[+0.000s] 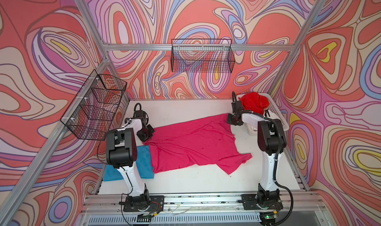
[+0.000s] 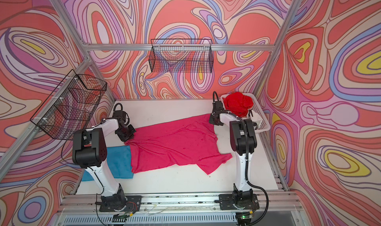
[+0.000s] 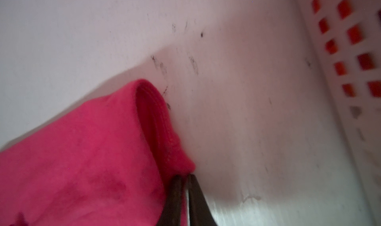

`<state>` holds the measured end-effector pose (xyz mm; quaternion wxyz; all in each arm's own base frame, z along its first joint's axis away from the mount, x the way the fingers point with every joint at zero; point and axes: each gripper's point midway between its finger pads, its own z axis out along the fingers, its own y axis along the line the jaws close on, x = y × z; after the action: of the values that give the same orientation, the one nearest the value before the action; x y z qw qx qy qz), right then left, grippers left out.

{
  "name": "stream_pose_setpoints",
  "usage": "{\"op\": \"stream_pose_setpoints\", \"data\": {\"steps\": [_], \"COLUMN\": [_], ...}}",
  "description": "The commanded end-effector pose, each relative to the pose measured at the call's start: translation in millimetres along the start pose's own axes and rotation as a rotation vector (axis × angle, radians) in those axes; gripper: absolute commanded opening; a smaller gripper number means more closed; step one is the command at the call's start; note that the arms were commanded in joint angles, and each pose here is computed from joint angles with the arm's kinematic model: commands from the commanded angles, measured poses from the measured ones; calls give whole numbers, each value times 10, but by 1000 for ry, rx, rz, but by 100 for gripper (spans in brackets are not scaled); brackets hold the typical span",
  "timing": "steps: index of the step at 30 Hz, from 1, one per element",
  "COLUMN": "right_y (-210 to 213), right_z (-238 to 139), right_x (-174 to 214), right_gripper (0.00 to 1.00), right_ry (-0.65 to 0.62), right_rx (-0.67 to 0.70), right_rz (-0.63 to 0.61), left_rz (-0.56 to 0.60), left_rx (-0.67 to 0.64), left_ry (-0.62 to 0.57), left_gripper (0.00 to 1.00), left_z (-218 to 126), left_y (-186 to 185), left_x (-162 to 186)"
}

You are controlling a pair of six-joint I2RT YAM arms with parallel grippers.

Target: Fold and stack the t-shirts

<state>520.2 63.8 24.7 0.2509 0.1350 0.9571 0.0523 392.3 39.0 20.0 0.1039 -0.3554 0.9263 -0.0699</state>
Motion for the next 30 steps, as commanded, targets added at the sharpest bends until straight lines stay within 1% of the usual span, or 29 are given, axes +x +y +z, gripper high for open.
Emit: {"op": "stream_pose_setpoints", "data": {"steps": [1,11,14,17,22,25,26,30], "right_y": [59,87,45,7,-198,-362,-416,-566], "right_z": [-86,-85,-2,77,114,129,129,116], "right_x": [1,109,202,312,465,521,528,515], "right_gripper": [11,19,21,21,18,13,12,11], "right_ry": [-11,25,64,112,184,213,217,214], "right_rx": [-18,-14,2,21,128,217,247,331], "right_rz": [-5,-22,-29,-49,-100,-141,-151,-174], "left_rz": [-12,-9,-6,-7,-8,-9,-9,-9], "left_rx": [-123,-123,-126,-127,-126,-129,-129,-133], "left_ry": [94,96,98,101,99,101,99,98], "left_gripper": [9,9,9,9,9,9,9,9], "left_z": [127,132,134,141,139,137,135,128], "left_y": [350,355,364,373,374,388,387,414], "left_x": [268,276,284,291,293,297,293,296]}}
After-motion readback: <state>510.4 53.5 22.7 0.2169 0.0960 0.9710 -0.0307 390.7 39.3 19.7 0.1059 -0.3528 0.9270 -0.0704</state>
